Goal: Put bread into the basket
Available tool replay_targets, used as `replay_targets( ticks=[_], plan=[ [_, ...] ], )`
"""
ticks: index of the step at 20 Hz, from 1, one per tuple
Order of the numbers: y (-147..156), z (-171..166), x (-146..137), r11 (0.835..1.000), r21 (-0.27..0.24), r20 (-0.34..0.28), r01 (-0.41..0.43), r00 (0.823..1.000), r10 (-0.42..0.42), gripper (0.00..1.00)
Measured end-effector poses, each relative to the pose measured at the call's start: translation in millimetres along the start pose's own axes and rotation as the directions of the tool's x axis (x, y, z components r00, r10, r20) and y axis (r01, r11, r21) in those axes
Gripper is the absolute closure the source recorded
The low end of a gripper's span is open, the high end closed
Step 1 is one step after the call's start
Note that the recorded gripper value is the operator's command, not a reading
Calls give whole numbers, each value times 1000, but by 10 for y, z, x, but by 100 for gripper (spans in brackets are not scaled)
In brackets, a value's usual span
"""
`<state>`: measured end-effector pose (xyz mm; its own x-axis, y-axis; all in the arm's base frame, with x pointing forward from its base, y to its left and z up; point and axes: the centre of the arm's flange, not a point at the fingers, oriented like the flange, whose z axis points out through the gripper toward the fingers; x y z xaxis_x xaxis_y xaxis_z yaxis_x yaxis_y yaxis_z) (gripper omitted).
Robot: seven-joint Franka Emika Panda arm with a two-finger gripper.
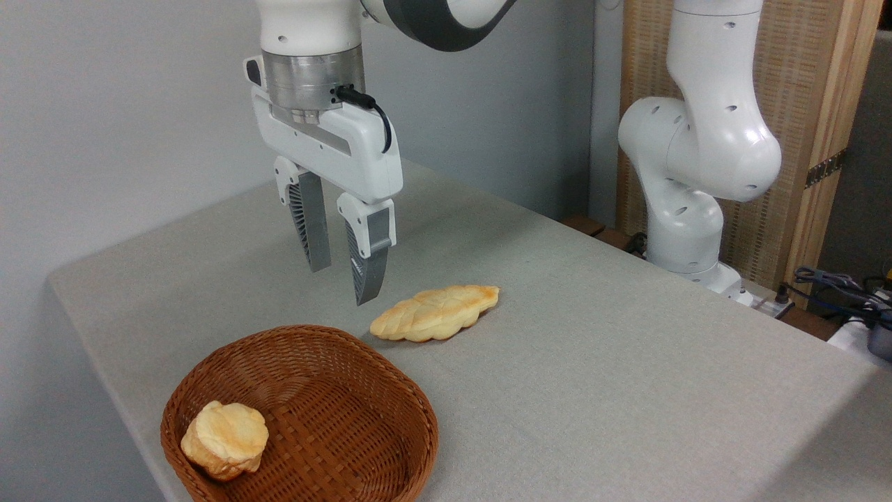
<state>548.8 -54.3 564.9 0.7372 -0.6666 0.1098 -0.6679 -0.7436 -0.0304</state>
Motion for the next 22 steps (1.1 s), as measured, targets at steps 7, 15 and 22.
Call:
replay_targets(
  ticks=[7,15,22],
  plan=[
    [28,43,35,1000,-4,6,-8,1000,8,0],
    [26,46,35,1000,-5,6,-7,1000,7,0],
    [41,54,34,1000,-10,14,-9,1000,9,0]
  ],
)
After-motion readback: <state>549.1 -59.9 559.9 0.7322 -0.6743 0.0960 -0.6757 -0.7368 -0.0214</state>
